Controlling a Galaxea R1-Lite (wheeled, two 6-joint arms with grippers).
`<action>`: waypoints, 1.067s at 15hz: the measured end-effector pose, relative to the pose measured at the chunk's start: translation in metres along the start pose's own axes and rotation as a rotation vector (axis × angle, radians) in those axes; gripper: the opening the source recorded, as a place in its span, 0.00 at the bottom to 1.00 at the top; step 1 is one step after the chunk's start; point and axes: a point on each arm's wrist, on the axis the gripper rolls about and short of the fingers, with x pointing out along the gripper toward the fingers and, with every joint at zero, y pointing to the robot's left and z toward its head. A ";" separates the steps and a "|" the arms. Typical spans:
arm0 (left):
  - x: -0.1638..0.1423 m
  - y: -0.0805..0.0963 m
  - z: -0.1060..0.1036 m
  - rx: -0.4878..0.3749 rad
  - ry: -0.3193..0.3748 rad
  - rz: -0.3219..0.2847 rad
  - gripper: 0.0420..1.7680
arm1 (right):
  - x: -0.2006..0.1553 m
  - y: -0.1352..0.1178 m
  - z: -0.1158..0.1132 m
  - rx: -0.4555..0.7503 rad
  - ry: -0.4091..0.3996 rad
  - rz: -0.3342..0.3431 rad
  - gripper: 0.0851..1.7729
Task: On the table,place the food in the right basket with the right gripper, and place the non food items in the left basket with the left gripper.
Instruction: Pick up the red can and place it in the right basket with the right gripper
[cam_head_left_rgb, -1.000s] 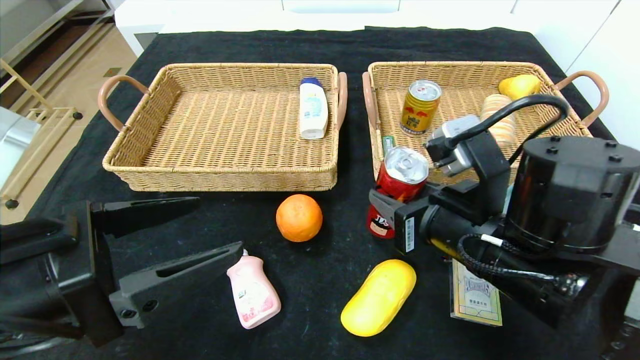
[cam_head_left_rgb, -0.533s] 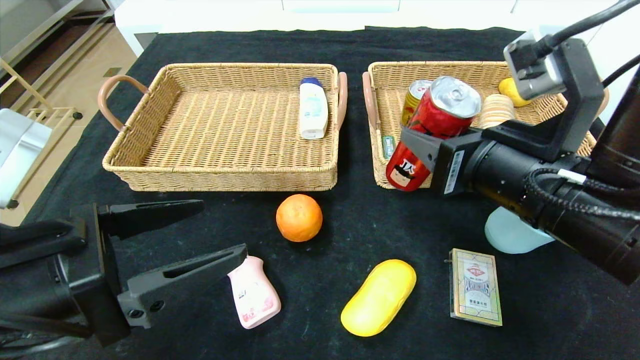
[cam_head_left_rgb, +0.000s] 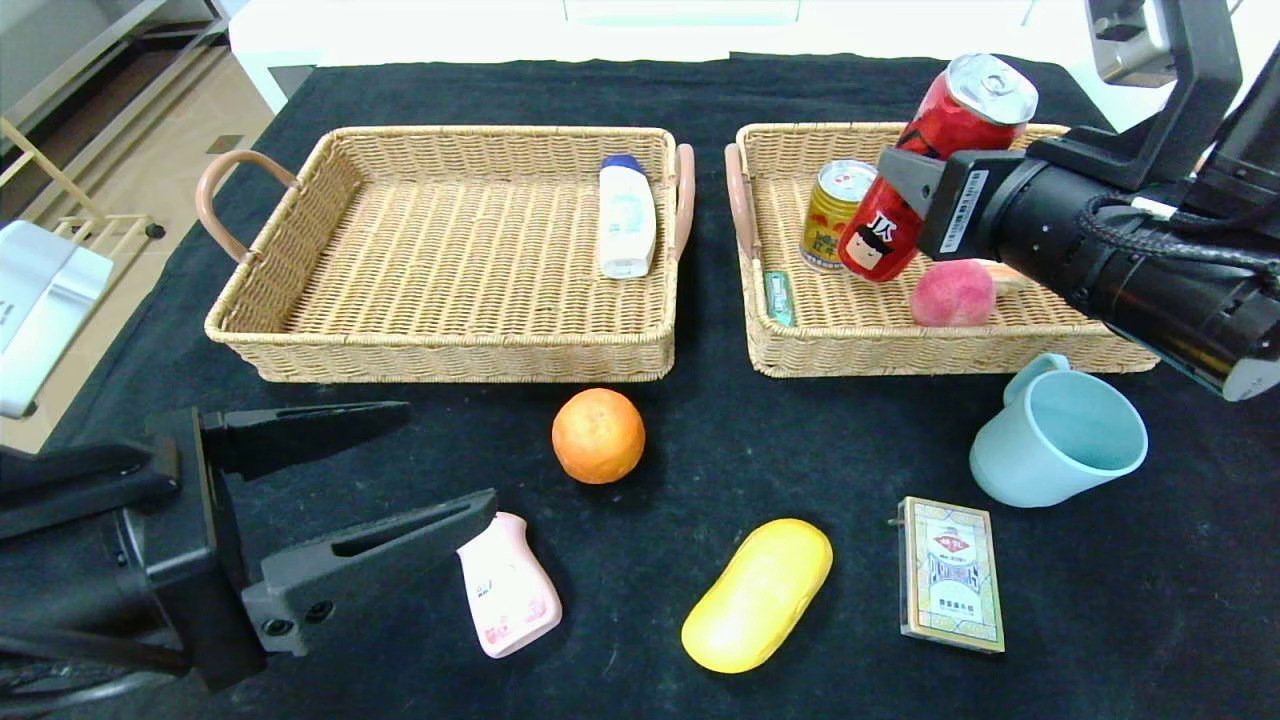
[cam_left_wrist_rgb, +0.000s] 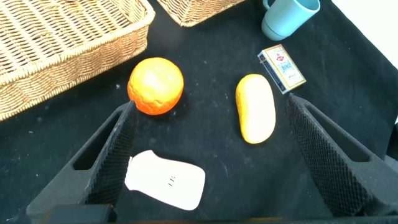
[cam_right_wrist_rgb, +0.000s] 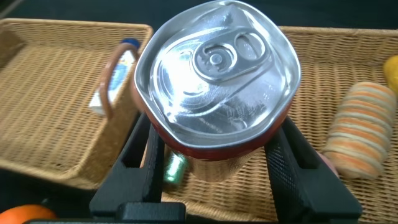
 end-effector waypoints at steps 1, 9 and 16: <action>0.000 0.000 0.000 0.000 0.000 0.000 0.97 | 0.006 -0.004 -0.002 -0.003 0.003 -0.018 0.54; -0.001 0.000 0.000 0.010 -0.001 0.000 0.97 | 0.031 -0.014 -0.019 -0.002 0.028 -0.069 0.53; -0.002 -0.001 0.000 0.016 -0.004 0.000 0.97 | 0.031 -0.014 -0.023 -0.003 0.041 -0.072 0.79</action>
